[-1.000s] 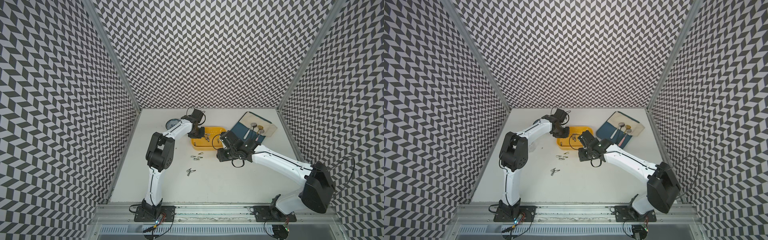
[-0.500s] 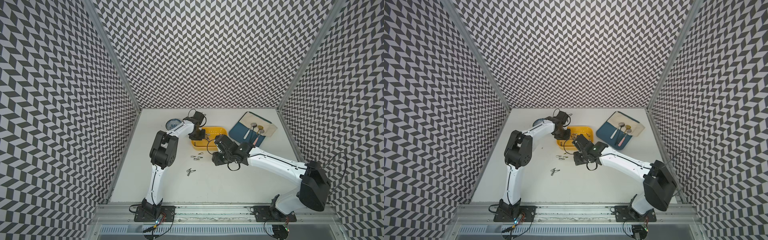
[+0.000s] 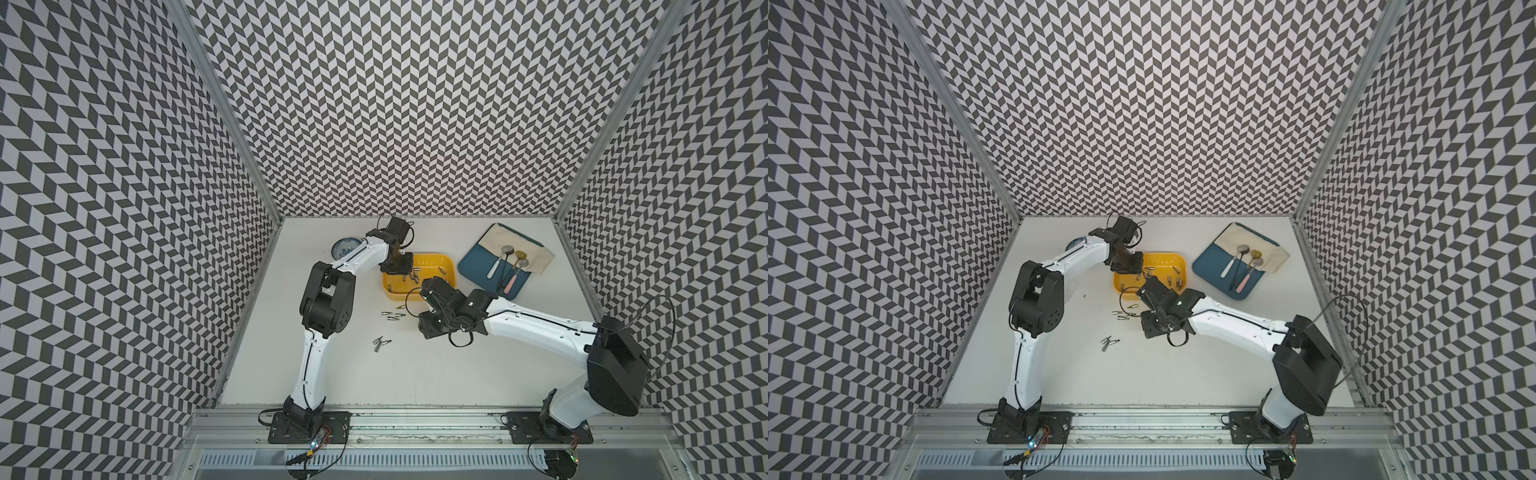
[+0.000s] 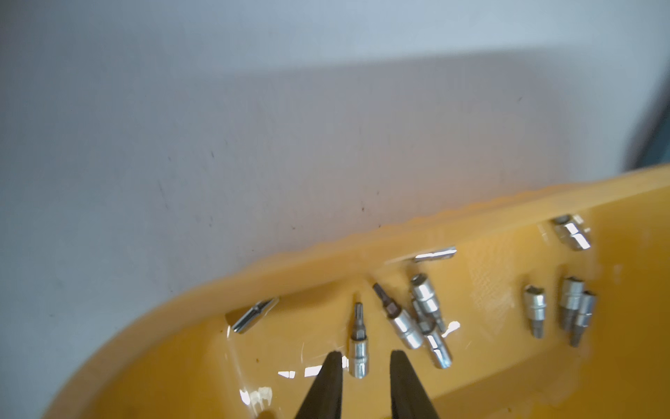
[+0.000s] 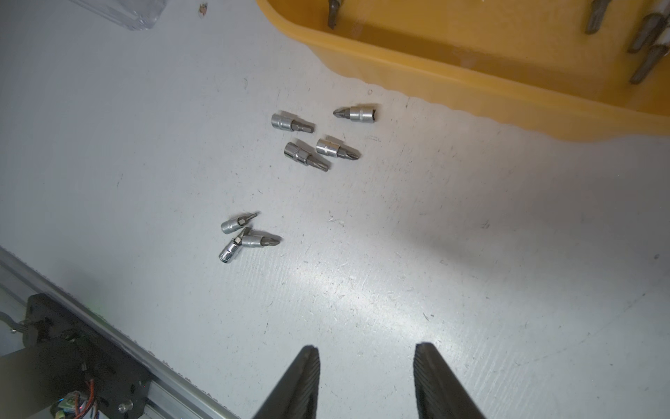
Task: Put the bit on the desktop into the storage box
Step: Place the screwdriver bit in the storage box, then pick up the screwdriver bit from the center of the board.
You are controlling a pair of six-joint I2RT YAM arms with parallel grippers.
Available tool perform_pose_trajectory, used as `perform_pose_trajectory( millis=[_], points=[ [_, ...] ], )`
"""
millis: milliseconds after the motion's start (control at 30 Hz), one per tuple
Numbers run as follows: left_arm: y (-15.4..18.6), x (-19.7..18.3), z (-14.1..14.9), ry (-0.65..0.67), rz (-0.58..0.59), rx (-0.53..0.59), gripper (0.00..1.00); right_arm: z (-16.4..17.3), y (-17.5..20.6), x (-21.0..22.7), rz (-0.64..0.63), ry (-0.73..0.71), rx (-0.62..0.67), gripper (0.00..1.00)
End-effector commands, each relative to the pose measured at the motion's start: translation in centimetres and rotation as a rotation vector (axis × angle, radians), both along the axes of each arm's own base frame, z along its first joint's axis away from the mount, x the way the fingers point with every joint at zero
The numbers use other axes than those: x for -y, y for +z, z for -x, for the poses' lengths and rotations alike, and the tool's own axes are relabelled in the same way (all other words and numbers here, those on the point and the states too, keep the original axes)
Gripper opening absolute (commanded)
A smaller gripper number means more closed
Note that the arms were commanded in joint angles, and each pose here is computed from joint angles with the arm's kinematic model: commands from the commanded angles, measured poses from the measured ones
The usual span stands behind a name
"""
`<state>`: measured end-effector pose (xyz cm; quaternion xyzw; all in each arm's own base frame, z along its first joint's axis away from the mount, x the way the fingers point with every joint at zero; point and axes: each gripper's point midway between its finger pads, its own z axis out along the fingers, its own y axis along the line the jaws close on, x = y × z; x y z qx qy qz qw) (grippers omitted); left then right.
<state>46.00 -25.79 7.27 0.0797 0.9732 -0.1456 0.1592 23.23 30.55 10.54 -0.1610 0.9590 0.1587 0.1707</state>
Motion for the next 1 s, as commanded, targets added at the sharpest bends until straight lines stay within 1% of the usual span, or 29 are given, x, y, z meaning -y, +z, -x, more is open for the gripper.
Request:
perform_pose_trajectory(
  millis=[0, 100, 167, 233, 300, 467, 700, 800, 967],
  points=[
    [7.9, -0.1, -1.2, 0.008, 0.092, 0.132, 0.30, 0.0, 0.5, -1.5, -0.033, 0.023, 0.018, 0.47],
    [11.8, -1.8, -1.7, 0.044, 0.129, 0.196, 0.31, 0.5, 0.1, -2.0, -0.022, 0.058, 0.012, 0.47],
    [14.0, -3.4, -1.5, 0.069, 0.138, 0.223, 0.32, 0.8, -0.3, -2.4, 0.001, 0.081, 0.012, 0.47],
    [15.4, -4.9, -1.0, 0.089, 0.138, 0.236, 0.34, 1.1, -0.9, -3.0, 0.023, 0.115, 0.011, 0.47],
    [16.0, -6.5, 0.1, 0.106, 0.127, 0.235, 0.34, 1.5, -1.5, -3.9, 0.048, 0.154, 0.008, 0.47],
    [16.5, -9.7, 3.9, 0.145, 0.104, 0.249, 0.35, 2.3, -2.6, -6.2, 0.107, 0.256, 0.021, 0.49],
    [14.7, -13.4, 9.5, 0.208, 0.098, 0.216, 0.35, 3.1, -4.4, -8.6, 0.201, 0.377, 0.034, 0.50],
    [14.0, -14.7, 11.3, 0.227, 0.094, 0.202, 0.36, 3.4, -5.2, -9.1, 0.243, 0.405, 0.044, 0.50],
    [13.3, -16.1, 13.4, 0.245, 0.085, 0.188, 0.36, 3.2, -6.3, -8.9, 0.319, 0.404, 0.068, 0.51]
  ],
)
